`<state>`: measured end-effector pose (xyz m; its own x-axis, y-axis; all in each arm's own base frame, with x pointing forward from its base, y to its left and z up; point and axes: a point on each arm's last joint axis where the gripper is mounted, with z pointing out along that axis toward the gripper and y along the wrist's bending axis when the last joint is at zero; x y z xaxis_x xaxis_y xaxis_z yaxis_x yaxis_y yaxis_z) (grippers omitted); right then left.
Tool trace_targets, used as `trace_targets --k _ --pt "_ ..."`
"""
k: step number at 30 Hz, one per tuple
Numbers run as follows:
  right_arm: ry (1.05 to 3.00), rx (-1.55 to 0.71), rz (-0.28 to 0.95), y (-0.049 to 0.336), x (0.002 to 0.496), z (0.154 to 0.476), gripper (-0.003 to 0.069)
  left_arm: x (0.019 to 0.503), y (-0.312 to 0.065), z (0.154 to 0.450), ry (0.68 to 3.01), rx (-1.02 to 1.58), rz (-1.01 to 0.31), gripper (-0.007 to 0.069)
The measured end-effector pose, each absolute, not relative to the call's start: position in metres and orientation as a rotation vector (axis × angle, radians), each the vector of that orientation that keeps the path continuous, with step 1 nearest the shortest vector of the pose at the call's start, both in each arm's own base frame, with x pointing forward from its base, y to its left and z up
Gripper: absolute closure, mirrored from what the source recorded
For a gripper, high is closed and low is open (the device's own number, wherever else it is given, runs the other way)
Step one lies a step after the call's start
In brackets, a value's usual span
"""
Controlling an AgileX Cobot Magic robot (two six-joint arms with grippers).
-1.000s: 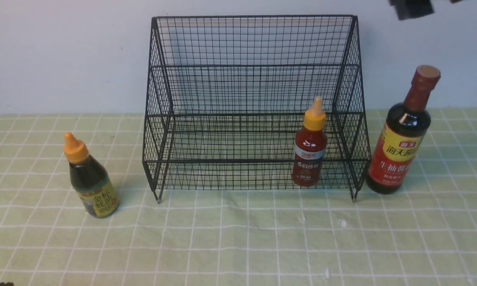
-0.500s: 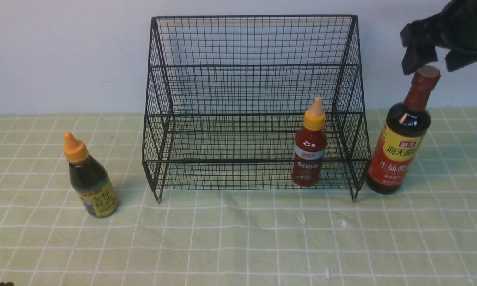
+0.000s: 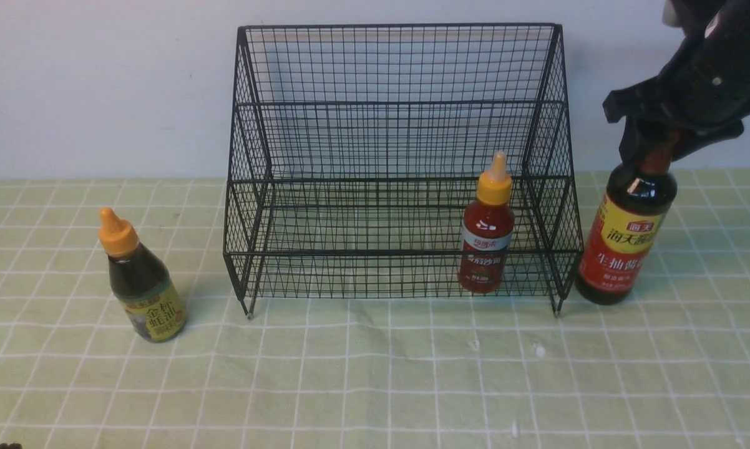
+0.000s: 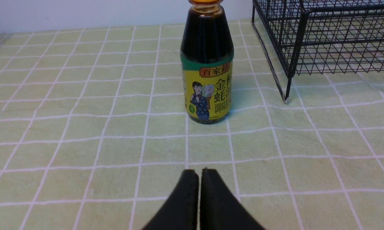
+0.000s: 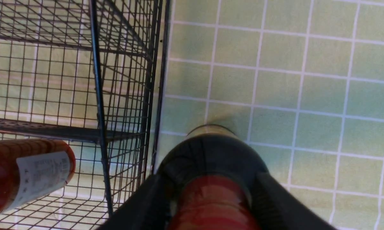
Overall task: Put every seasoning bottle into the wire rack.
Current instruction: Use the right arm to grab the condiment bottle closest to it, then use the right arm to put the condiment bottle back on the shelf
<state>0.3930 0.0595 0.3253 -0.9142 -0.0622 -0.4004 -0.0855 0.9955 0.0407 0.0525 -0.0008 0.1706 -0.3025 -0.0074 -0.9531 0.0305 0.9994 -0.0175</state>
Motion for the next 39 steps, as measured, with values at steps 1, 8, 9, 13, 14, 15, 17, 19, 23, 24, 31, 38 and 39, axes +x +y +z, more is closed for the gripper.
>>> trace_targets --k 1,8,9,13,14,15,17,19,23,24,31,38,39 --pt "2.728 -0.114 0.076 0.059 0.393 0.325 0.0365 0.053 -0.001 0.171 1.878 0.017 -0.037 0.0631" --pt "2.718 -0.181 0.065 0.059 0.391 0.328 0.0379 0.053 -0.001 0.171 1.878 0.017 -0.037 0.0631" --pt "2.718 -0.187 0.065 0.059 0.389 0.330 0.0379 0.053 -0.001 0.171 1.878 0.017 -0.037 0.0631" --pt "2.688 -0.195 0.065 0.057 0.372 0.351 0.0379 0.053 -0.001 0.171 1.878 0.017 -0.037 0.0631" --pt "2.659 -0.194 0.068 0.055 0.365 0.363 0.0379 0.053 -0.001 0.171 1.878 0.017 -0.037 0.0631" --pt "2.628 -0.199 0.066 0.054 0.357 0.374 0.0379 0.053 -0.001 0.171 1.878 0.017 -0.037 0.0631" --pt "2.572 -0.198 0.062 0.051 0.342 0.395 0.0379 0.053 -0.001 0.171 1.878 0.017 -0.037 0.0631" --pt "2.516 -0.198 0.053 0.048 0.325 0.415 0.0379 0.053 -0.001 0.171 1.878 0.017 -0.037 0.0631" --pt "2.457 -0.194 0.044 0.044 0.303 0.436 0.0379 0.053 -0.001 0.171 1.878 0.017 -0.037 0.0631" --pt "2.431 -0.193 0.044 0.043 0.294 0.445 0.0379 0.053 -0.001 0.171 1.878 0.017 -0.037 0.0631" --pt "2.341 -0.217 0.112 0.046 0.281 0.465 0.0379 0.053 -0.001 0.171 1.878 0.017 -0.037 0.0631" --pt "2.189 -0.253 0.262 0.058 0.287 0.493 0.0379 0.053 -0.001 0.171 1.878 0.017 -0.037 0.0631" --pt "2.161 -0.254 0.277 0.059 0.290 0.497 0.0379 0.053 -0.001 0.171 1.878 0.017 -0.037 0.0631"
